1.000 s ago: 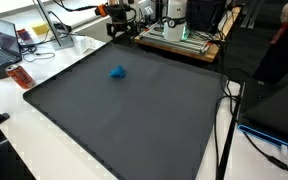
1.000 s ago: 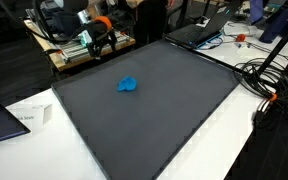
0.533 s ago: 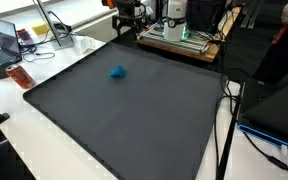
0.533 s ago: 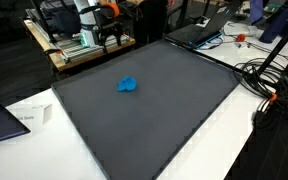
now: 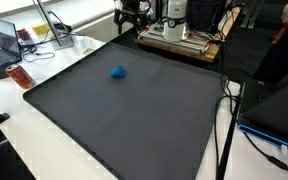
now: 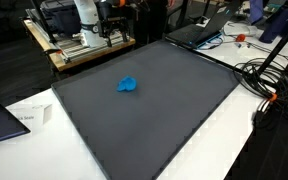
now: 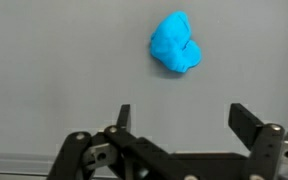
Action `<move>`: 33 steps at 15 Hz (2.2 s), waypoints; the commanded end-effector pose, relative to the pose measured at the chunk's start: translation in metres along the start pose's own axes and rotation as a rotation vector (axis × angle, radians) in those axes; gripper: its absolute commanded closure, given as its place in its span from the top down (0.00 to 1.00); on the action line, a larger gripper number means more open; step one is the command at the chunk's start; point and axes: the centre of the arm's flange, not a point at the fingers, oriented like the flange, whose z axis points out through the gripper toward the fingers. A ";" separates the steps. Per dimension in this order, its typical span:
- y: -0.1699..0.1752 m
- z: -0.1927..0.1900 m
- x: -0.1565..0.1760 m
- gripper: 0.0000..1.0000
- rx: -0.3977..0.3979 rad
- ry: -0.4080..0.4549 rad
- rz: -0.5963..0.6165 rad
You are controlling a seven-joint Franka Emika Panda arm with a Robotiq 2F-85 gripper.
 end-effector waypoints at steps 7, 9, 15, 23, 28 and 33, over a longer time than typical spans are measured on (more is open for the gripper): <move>0.027 -0.040 -0.001 1.00 0.136 -0.037 -0.064; 0.035 -0.048 -0.007 1.00 0.168 -0.020 -0.115; 0.065 -0.091 -0.027 1.00 0.305 0.021 -0.302; 0.097 -0.113 -0.040 1.00 0.411 0.088 -0.455; 0.092 -0.111 -0.040 1.00 0.407 0.096 -0.458; 0.092 -0.112 -0.040 1.00 0.405 0.096 -0.458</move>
